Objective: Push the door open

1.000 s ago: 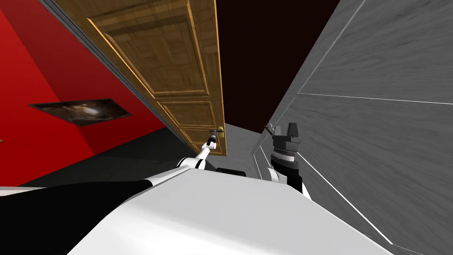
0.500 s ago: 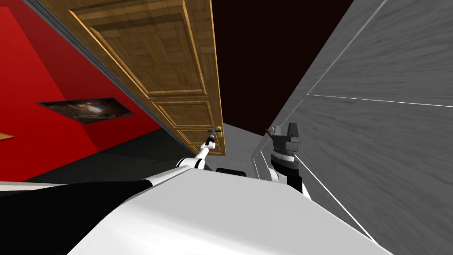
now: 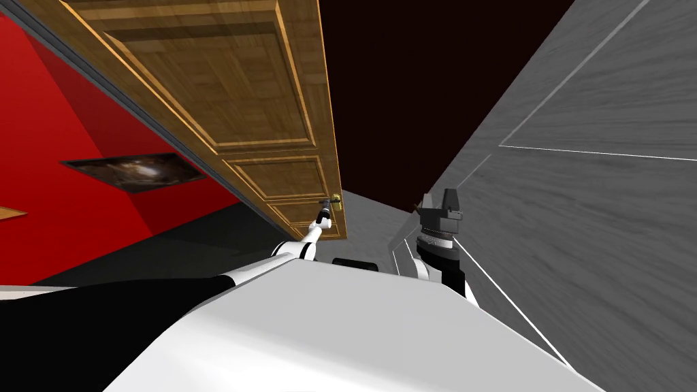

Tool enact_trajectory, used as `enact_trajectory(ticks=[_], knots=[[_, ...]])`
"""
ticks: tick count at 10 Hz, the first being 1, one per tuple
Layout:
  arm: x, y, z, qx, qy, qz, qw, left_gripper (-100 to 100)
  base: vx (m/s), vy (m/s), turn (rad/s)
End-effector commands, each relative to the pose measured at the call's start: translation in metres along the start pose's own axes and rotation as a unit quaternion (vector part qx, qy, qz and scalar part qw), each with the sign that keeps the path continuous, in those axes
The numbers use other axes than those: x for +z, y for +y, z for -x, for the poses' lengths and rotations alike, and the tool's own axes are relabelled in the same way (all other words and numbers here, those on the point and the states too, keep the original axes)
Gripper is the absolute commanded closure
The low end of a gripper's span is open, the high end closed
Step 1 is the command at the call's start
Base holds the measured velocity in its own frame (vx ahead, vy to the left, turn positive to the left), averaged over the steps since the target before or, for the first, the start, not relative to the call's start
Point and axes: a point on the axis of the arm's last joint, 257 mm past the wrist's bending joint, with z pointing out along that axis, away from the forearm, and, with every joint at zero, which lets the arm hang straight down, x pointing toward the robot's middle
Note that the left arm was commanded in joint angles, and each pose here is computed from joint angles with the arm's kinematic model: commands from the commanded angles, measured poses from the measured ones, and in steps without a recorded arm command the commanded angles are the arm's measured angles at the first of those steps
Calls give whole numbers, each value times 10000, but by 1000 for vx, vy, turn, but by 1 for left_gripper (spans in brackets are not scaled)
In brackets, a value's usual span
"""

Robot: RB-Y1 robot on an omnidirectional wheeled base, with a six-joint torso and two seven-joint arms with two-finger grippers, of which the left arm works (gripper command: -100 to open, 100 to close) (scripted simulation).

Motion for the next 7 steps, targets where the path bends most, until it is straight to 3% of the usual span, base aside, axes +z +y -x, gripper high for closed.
enact_trajectory(ticks=[1,3,7], knots=[[32,-107,122,48,-96,-99,9999,100,134,-15,33],[39,-127,175,74,-183,-123,9997,100,79,6,37],[52,-176,275,116,-373,-179,9991,100,178,-29,92]])
